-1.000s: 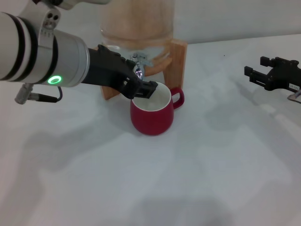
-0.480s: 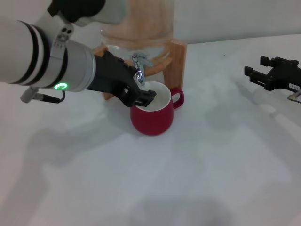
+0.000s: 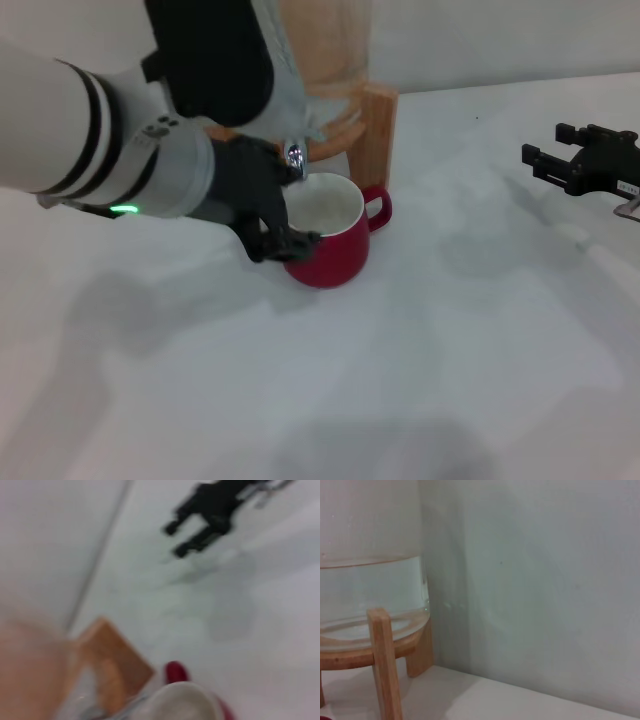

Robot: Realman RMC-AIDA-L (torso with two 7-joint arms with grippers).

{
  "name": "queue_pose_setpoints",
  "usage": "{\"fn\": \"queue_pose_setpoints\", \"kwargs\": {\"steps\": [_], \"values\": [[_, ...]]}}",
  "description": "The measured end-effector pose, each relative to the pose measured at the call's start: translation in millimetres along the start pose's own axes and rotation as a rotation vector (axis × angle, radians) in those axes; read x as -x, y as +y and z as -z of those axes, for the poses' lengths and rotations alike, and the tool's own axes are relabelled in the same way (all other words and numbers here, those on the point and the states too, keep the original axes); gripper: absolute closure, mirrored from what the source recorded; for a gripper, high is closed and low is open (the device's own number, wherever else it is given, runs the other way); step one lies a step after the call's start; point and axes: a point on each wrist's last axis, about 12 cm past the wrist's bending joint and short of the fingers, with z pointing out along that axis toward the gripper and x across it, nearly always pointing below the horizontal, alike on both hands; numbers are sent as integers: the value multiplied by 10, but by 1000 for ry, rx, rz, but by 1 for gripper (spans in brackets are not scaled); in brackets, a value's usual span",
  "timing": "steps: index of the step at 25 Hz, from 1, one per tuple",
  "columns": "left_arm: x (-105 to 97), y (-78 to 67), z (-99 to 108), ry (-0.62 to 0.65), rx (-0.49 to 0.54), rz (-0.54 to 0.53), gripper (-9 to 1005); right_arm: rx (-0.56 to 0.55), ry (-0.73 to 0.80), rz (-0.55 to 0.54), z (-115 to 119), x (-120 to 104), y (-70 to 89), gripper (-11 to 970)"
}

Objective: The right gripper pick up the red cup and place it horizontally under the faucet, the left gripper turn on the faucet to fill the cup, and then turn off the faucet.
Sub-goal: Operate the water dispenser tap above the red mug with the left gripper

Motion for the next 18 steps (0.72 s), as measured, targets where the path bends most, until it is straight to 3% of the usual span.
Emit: {"fn": "queue_pose_setpoints", "kwargs": {"steps": [10, 18], "values": [[14, 25, 53, -13, -50, -15, 348, -3, 3, -7, 15, -25, 3, 371], [-63, 99, -15, 6, -10, 11, 351, -6, 7, -7, 12, -29, 2, 371]]}}
